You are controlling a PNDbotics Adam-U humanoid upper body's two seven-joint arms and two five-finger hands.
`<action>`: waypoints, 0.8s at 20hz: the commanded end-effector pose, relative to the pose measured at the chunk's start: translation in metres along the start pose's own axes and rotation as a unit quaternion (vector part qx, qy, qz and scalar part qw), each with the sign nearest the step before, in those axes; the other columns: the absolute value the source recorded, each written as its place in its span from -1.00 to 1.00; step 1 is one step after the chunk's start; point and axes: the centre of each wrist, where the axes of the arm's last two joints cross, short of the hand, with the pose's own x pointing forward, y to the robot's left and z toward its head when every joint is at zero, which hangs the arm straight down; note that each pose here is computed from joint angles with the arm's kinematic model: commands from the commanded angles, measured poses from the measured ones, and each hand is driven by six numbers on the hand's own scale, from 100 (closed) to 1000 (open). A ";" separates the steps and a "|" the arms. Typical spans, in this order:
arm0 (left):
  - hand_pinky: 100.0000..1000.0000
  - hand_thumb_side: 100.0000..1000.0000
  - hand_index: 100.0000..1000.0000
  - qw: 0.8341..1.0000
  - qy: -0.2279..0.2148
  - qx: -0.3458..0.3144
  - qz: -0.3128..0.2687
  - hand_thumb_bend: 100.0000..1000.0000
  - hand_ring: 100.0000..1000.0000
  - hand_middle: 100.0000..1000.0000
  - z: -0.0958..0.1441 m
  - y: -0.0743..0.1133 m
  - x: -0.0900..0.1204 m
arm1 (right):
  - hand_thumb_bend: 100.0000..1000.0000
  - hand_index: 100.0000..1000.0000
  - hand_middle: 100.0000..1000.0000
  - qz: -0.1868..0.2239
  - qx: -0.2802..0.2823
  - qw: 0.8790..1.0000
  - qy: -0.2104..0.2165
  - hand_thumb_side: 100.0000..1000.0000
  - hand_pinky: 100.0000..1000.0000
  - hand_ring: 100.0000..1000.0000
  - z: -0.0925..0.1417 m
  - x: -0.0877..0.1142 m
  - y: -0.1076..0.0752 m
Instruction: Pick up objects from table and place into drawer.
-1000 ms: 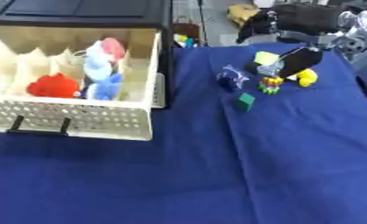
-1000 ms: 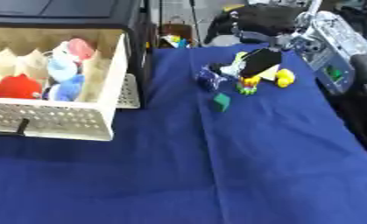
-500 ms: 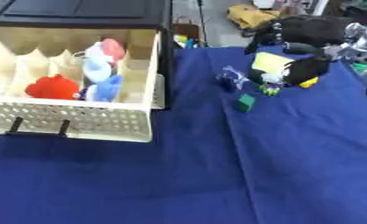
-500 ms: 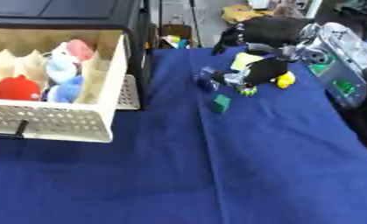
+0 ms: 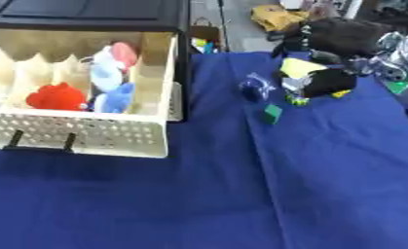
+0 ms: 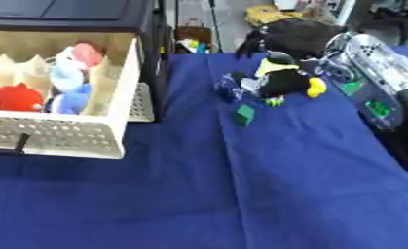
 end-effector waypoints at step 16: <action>0.23 1.00 0.68 1.000 -0.010 -0.005 0.004 -0.52 0.21 0.56 -0.007 -0.003 0.002 | 0.26 0.76 -0.10 -0.092 0.014 0.992 0.087 1.00 0.41 0.67 -0.008 0.018 0.025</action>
